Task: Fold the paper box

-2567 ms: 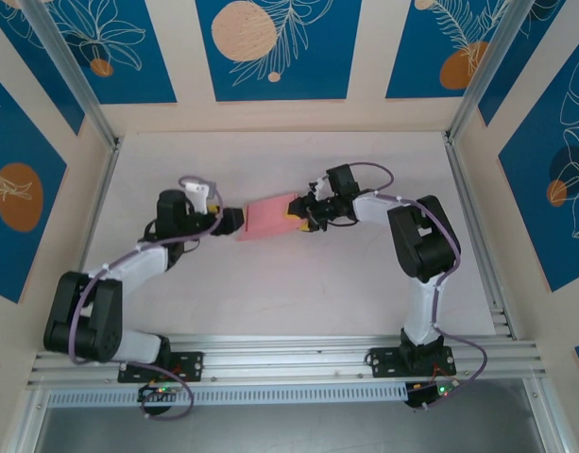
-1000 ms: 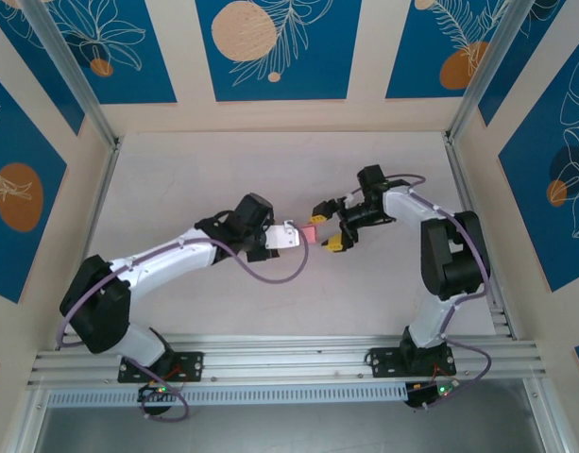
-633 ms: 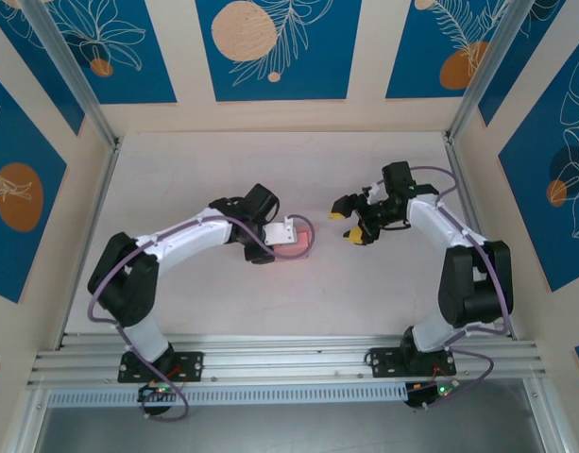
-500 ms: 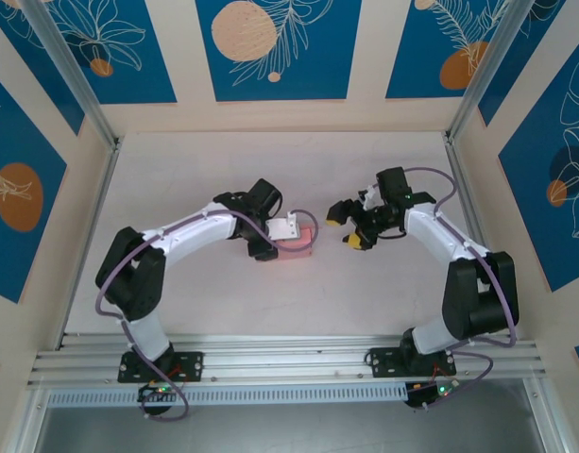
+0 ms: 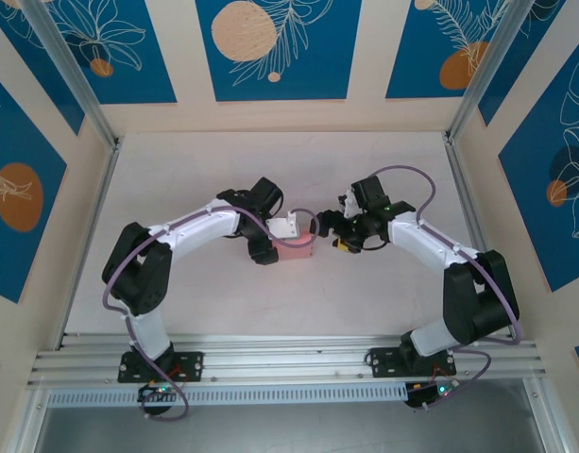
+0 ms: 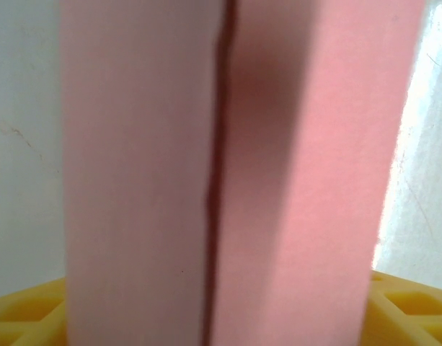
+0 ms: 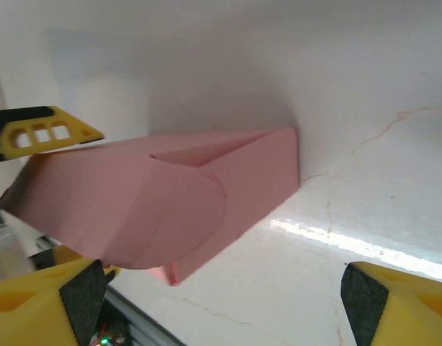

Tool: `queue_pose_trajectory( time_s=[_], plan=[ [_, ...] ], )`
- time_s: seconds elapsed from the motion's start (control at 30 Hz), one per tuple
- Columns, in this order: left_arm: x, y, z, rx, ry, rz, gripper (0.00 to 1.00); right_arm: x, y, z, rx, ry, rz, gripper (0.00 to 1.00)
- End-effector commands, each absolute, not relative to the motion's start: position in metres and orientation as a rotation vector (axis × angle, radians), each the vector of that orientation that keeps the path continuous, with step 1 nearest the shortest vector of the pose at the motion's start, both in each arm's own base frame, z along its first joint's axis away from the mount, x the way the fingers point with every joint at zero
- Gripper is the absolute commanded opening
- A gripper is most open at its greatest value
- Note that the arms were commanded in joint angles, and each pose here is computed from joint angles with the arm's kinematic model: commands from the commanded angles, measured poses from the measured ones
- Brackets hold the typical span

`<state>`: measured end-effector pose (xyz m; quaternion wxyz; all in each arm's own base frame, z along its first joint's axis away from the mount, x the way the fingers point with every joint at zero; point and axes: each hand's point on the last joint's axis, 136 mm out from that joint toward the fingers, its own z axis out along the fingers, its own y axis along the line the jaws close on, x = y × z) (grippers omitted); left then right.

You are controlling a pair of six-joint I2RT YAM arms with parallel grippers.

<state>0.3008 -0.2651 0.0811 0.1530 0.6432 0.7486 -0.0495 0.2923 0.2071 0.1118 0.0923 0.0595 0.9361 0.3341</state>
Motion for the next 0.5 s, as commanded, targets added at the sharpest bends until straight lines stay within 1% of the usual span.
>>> queue_pose_trajectory(
  time_s=[0.0, 0.2, 0.47],
  plan=[
    [0.303, -0.262, 0.084, 1.809, 2.170, -0.141, 0.72, 0.299, 0.209, 0.109, 0.123, 2.758, 0.901, 0.87],
    [0.306, -0.264, 0.085, 1.806, 2.169, -0.144, 0.72, 0.299, 0.216, 0.113, 0.088, 2.673, 0.901, 0.87],
    [0.309, -0.260, 0.085, 1.795, 2.191, -0.139, 0.71, 0.293, 0.212, 0.144, 0.074, 2.562, 0.943, 0.90]
  ],
)
